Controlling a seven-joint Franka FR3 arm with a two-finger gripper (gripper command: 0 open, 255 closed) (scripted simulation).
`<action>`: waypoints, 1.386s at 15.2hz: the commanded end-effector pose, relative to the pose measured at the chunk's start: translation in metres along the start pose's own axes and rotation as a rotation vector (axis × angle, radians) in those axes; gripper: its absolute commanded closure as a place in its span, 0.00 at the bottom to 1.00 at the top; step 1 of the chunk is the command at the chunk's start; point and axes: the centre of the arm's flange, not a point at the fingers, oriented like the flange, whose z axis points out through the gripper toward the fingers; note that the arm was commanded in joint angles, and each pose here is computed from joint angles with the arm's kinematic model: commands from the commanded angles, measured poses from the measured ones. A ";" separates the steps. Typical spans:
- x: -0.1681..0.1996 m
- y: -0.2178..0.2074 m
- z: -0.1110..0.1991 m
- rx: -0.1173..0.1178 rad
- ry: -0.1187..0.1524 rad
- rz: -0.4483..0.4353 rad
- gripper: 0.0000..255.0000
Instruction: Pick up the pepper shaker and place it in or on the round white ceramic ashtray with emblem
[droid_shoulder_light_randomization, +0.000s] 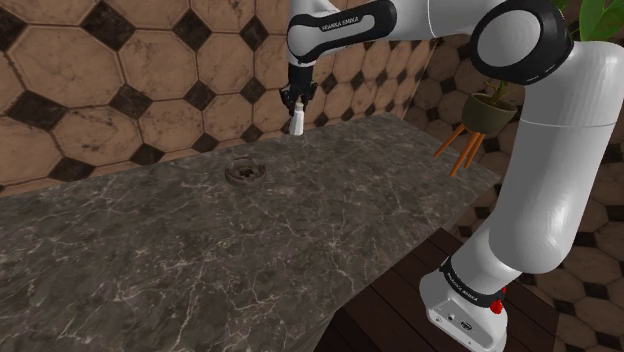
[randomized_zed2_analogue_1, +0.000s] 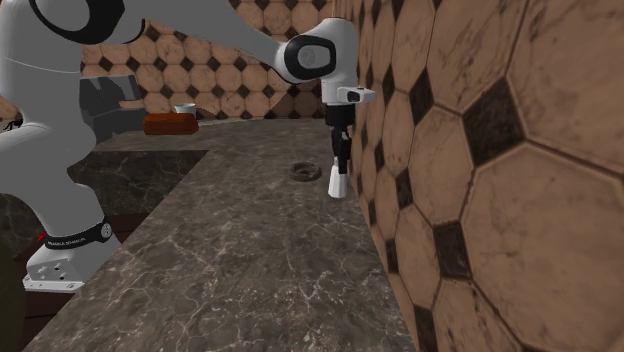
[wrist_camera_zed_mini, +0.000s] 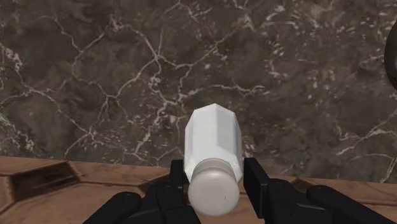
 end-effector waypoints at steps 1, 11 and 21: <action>0.000 0.001 -0.011 0.000 0.000 0.000 1.00; -0.006 -0.019 -0.055 0.000 0.000 0.000 1.00; -0.045 -0.141 -0.087 0.000 0.000 0.000 1.00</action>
